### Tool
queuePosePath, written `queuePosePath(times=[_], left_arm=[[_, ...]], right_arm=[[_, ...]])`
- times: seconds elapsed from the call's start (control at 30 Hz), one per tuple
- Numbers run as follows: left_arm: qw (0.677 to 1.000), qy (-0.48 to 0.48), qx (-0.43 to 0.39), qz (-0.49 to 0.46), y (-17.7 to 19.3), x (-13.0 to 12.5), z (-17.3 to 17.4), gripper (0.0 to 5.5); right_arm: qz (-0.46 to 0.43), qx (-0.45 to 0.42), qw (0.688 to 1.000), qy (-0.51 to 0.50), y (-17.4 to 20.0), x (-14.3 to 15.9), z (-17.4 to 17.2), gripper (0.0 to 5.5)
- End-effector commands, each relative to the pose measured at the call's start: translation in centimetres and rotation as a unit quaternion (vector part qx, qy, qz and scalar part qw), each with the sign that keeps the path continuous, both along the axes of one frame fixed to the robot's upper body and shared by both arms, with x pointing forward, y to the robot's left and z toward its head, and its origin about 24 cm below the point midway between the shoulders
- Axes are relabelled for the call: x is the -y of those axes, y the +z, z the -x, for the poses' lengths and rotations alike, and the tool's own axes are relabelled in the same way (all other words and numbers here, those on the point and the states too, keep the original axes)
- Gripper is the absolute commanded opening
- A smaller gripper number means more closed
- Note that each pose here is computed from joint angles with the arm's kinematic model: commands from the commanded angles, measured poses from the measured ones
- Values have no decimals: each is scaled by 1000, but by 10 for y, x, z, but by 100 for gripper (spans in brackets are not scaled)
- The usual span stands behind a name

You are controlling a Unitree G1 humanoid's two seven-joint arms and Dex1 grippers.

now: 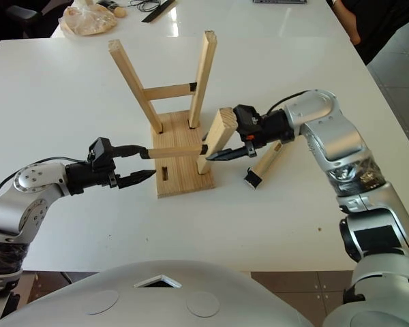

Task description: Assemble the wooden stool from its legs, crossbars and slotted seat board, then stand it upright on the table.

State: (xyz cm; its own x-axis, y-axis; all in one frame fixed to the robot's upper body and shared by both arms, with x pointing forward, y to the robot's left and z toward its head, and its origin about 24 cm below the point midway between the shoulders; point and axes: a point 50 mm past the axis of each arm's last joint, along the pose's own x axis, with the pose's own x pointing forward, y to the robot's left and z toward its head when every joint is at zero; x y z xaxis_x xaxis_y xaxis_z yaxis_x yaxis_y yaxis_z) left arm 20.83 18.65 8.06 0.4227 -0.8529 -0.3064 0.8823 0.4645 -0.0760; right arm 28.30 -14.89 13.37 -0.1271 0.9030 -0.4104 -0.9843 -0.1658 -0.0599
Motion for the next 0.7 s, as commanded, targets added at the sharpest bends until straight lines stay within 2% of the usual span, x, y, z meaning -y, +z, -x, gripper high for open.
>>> queuePosePath(times=[0.03, 0.17, 0.33, 0.37, 0.5, 0.7], left_arm=[[1000, 7, 1, -15, -4, 0, 1, 376], [1000, 18, -3, -19, -6, -6, 2, 376], [996, 76, -31, -38, -23, -35, 3, 376], [995, 88, -36, -43, -26, -42, 4, 376], [990, 126, -38, -56, -28, -65, 1, 376], [990, 121, -36, -67, -34, -64, -2, 376]], right_arm=[[198, -145, 970, -2, -100, 15, 32, 203], [195, -159, 968, -5, -104, 25, 45, 203], [108, -74, 990, -58, -63, 18, 34, 203], [94, -65, 991, -72, -56, 17, 30, 231], [83, -40, 991, -96, -40, 19, 31, 289], [83, -26, 988, -126, -33, 29, 36, 289]])
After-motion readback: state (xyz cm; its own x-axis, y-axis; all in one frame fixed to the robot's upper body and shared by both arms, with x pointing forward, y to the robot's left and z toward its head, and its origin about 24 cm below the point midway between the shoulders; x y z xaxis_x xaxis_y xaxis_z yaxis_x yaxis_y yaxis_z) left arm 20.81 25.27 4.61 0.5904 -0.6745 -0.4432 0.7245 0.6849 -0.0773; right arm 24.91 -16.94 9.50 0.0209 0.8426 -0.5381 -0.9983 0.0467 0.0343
